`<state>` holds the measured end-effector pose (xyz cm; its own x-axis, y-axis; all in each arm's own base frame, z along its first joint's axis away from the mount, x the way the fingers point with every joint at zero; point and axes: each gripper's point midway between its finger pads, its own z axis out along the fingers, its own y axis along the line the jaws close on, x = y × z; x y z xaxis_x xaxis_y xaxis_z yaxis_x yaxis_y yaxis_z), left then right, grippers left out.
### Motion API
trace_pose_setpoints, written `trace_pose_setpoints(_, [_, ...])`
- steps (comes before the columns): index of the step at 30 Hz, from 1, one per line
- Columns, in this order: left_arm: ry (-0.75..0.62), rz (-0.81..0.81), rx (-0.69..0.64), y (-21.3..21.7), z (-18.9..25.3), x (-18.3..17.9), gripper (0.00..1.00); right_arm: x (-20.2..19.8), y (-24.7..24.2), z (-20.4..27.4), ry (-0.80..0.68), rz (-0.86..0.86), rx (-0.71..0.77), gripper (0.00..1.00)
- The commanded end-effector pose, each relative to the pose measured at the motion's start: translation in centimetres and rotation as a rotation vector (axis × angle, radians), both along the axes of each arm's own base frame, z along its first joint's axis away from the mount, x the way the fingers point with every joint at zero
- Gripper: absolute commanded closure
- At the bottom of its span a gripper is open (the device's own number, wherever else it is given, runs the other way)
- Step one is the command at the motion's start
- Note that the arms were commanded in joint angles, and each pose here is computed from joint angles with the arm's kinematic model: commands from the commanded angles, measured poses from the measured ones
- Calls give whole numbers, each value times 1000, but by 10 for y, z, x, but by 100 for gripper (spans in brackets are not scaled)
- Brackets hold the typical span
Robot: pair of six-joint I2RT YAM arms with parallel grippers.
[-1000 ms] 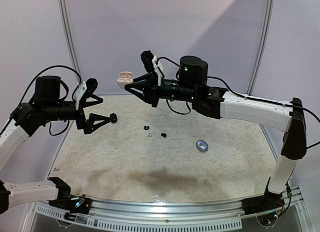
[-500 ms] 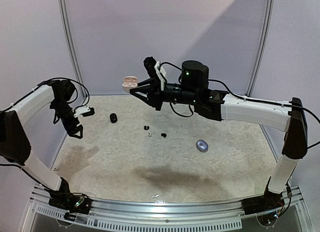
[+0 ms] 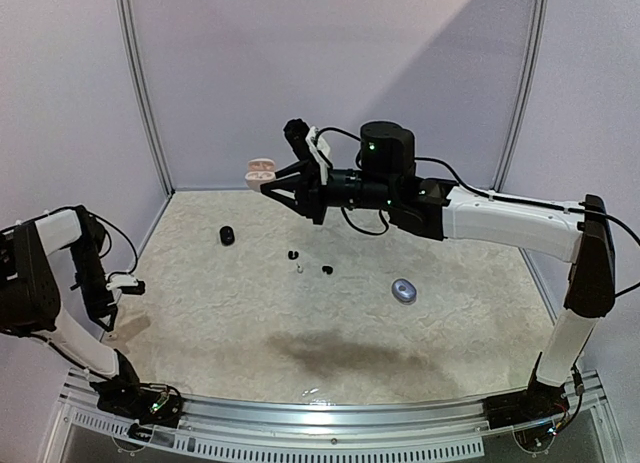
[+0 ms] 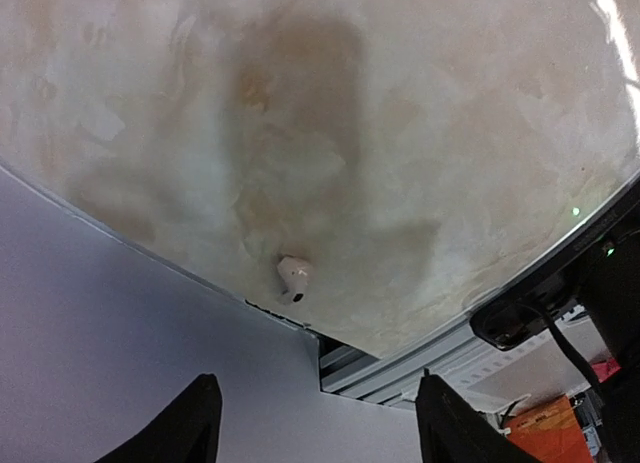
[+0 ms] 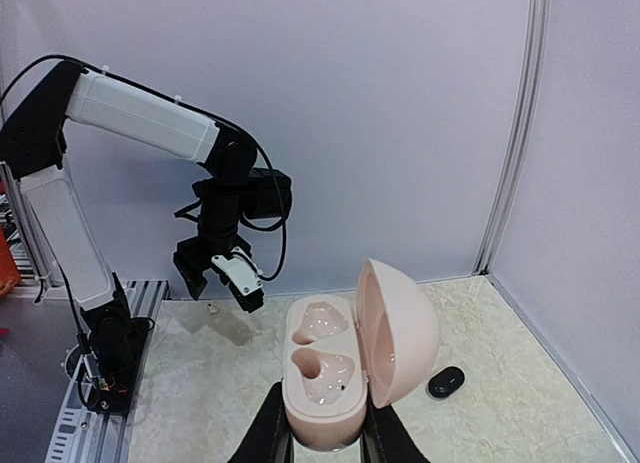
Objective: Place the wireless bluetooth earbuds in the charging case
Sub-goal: Pick up the left earbud from the corner of the board.
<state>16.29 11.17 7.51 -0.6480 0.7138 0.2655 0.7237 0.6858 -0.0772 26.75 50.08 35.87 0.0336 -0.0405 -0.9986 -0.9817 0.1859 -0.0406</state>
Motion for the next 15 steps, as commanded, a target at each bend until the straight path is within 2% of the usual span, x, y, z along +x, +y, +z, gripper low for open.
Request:
trace_pose_setpoints(1, [21,-77,-3,19,-23,-2,31,-4,-6,26,-5,6,23,100])
trace_pose_setpoints(9, [-6,-135,5,28,-49,1,31,-4,-7,27,18,3,26,100])
trace_pose_setpoints(12, [0,-131,-47,20,-56,-1,36,-4,-6,26,20,2,25,100])
trace_pose_setpoints(15, [22,-144,-40,19,-68,-8,42,-4,-7,27,20,0,28,100])
